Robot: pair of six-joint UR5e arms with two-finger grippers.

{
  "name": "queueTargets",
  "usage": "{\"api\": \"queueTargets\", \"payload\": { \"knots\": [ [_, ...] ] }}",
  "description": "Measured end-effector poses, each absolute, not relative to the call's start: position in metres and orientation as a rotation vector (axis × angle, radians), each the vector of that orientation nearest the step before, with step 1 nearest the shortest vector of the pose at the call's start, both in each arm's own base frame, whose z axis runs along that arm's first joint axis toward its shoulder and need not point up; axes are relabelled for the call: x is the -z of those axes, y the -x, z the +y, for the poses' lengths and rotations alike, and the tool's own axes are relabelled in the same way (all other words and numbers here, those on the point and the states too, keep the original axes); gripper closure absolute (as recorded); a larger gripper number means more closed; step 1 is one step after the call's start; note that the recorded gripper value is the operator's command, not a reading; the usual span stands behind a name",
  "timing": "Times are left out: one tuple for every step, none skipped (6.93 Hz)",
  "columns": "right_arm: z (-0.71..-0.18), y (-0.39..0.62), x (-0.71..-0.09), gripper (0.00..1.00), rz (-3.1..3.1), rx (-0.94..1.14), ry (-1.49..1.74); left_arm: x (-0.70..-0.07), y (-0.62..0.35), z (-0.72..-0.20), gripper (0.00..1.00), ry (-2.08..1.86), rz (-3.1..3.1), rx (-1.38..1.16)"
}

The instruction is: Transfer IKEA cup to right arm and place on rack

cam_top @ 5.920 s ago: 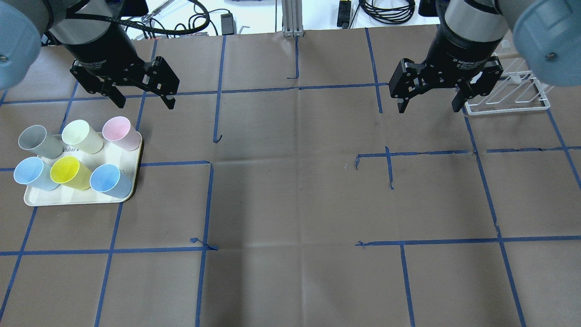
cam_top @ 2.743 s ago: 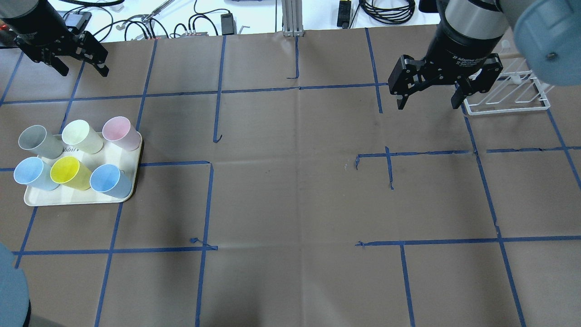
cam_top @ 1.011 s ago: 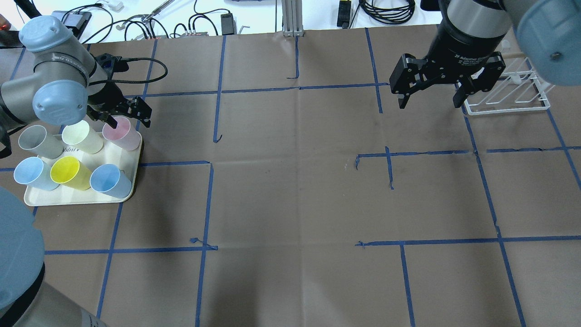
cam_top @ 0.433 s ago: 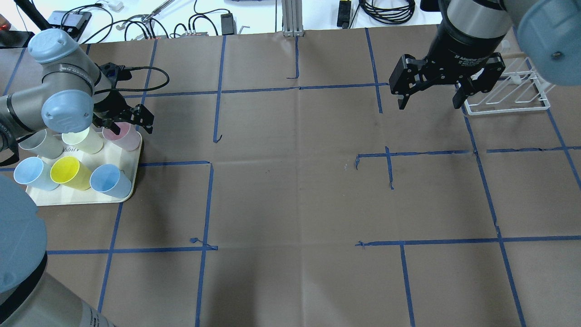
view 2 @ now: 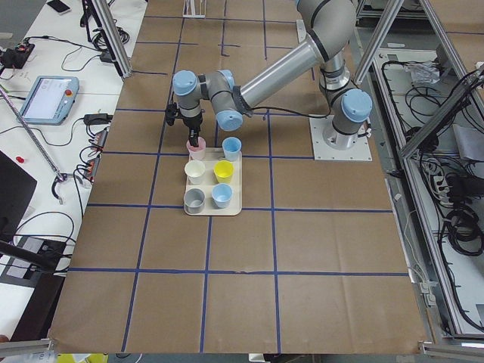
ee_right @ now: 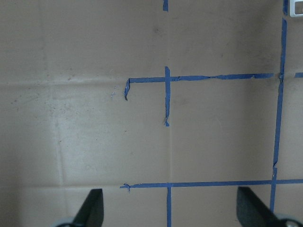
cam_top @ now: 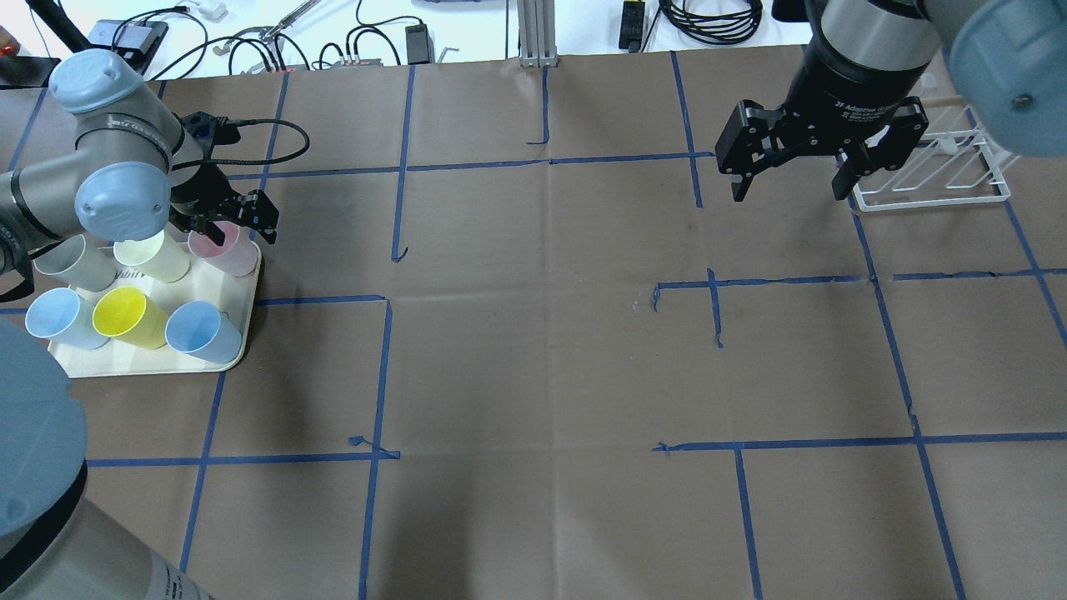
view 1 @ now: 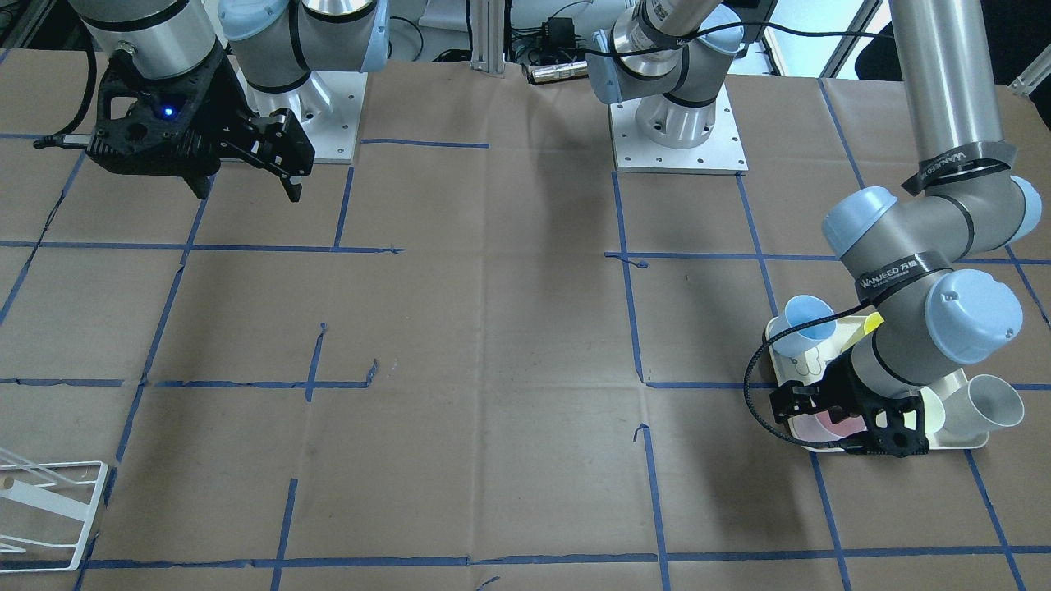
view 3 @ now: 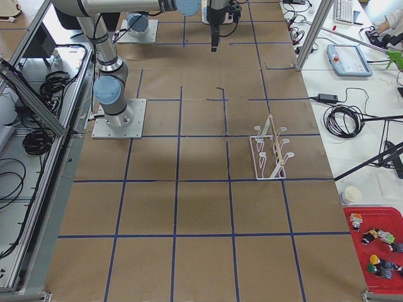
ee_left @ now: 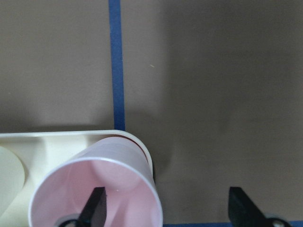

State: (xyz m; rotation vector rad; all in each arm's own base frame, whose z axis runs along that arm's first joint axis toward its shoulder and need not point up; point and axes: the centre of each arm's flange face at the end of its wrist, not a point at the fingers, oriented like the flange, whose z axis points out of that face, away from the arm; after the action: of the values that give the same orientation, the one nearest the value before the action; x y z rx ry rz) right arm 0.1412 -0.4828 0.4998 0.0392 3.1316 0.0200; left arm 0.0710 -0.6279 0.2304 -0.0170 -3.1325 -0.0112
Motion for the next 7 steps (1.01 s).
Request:
{"api": "queueTargets", "payload": {
  "knots": [
    [-0.483,-0.141,-0.5,0.0,3.132,-0.021,-0.039,-0.231,-0.071,-0.628,1.0,0.023,-3.133,0.018],
    [-0.483,-0.141,-0.5,0.0,3.132,-0.022,-0.039,-0.232,-0.071,-0.627,1.0,0.038,-3.134,0.024],
    [-0.482,-0.141,-0.499,0.0,3.131,-0.026,-0.039,-0.233,-0.072,-0.627,1.0,0.057,-3.141,0.031],
    [-0.482,-0.141,-0.499,0.0,3.129,-0.03,-0.039,-0.237,-0.077,-0.625,1.0,0.074,-3.156,0.043],
    [-0.482,-0.142,-0.5,0.0,3.128,-0.029,-0.039,-0.24,-0.084,-0.622,1.0,0.081,-3.167,0.058],
    [-0.483,-0.142,-0.5,0.0,3.127,-0.018,-0.039,-0.242,-0.089,-0.621,1.0,0.083,-3.171,0.069],
    [-0.483,-0.142,-0.5,0.0,3.127,-0.009,-0.039,-0.245,-0.091,-0.62,1.0,0.084,-3.175,0.076]
  ]
}}
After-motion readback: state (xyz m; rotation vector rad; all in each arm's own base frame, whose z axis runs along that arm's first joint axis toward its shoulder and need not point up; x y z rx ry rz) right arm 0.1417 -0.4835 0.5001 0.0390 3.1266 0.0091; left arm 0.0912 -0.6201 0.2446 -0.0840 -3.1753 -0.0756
